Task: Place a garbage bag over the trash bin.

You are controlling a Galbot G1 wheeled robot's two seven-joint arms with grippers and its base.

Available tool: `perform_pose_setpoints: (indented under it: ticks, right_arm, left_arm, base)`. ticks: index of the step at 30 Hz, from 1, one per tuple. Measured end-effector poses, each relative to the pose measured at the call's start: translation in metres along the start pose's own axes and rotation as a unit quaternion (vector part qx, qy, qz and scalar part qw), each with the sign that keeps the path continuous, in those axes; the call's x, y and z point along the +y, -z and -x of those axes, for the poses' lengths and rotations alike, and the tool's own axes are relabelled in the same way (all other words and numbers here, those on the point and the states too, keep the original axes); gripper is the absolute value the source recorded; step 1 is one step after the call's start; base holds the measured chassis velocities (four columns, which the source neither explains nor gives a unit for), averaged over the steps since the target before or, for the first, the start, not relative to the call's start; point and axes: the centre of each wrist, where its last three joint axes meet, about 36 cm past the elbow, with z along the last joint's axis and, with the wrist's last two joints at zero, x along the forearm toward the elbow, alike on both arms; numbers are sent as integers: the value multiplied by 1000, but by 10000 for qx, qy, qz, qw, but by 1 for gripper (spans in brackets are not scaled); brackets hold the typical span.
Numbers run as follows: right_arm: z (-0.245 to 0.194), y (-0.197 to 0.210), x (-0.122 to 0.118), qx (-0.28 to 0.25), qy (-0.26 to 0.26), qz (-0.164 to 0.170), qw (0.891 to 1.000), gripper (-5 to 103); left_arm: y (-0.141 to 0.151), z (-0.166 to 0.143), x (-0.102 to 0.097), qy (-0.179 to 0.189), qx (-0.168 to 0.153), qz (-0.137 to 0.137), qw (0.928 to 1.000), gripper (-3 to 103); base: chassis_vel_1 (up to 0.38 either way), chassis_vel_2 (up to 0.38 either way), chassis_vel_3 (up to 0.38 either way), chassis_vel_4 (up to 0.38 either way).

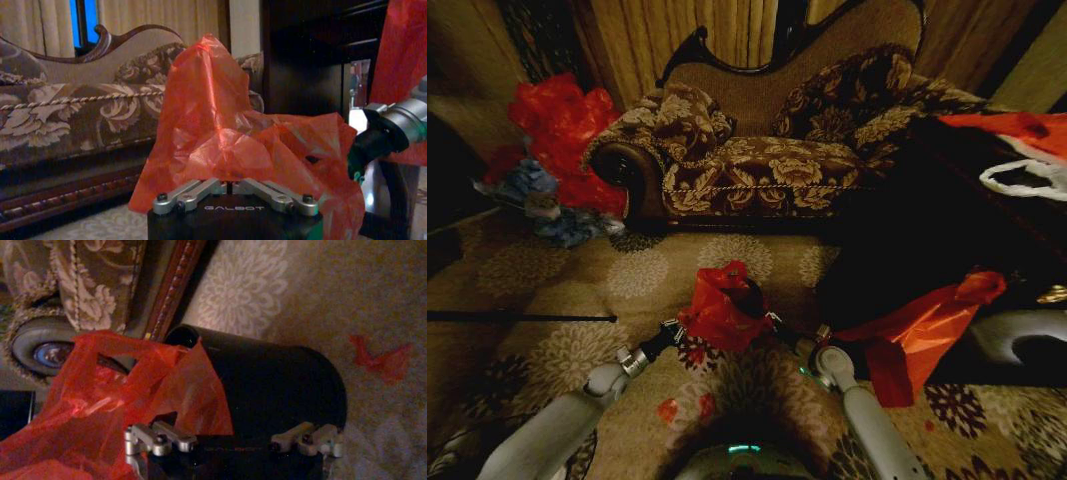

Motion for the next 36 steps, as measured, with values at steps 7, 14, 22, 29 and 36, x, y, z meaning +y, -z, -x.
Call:
perform_pose_setpoints:
  ticks: [7,14,22,29,36]
  right_arm:
    - [-4,-5,-5,29,228,-353,9991,80]
    - [3,-12,-3,-46,539,-746,9957,53]
    - [4,-16,-10,-261,534,-1661,9843,26]
    - [-1,-18,-9,-380,528,-2109,9753,4]
    - [-17,-28,5,-736,444,-2662,9601,0]
  left_arm:
    - [-2,-1,-3,2,10,-28,10000,0]
    - [-4,-2,-7,2,10,-56,10000,0]
    - [-4,-1,-8,20,4,-66,10000,0]
    - [-5,0,-8,34,-8,-75,10000,0]
    - [-4,2,-17,133,-58,-153,9998,0]
  base:
    - [0,0,0,0]
    - [0,0,0,0]
    - [0,0,0,0]
    - [0,0,0,0]
    - [0,0,0,0]
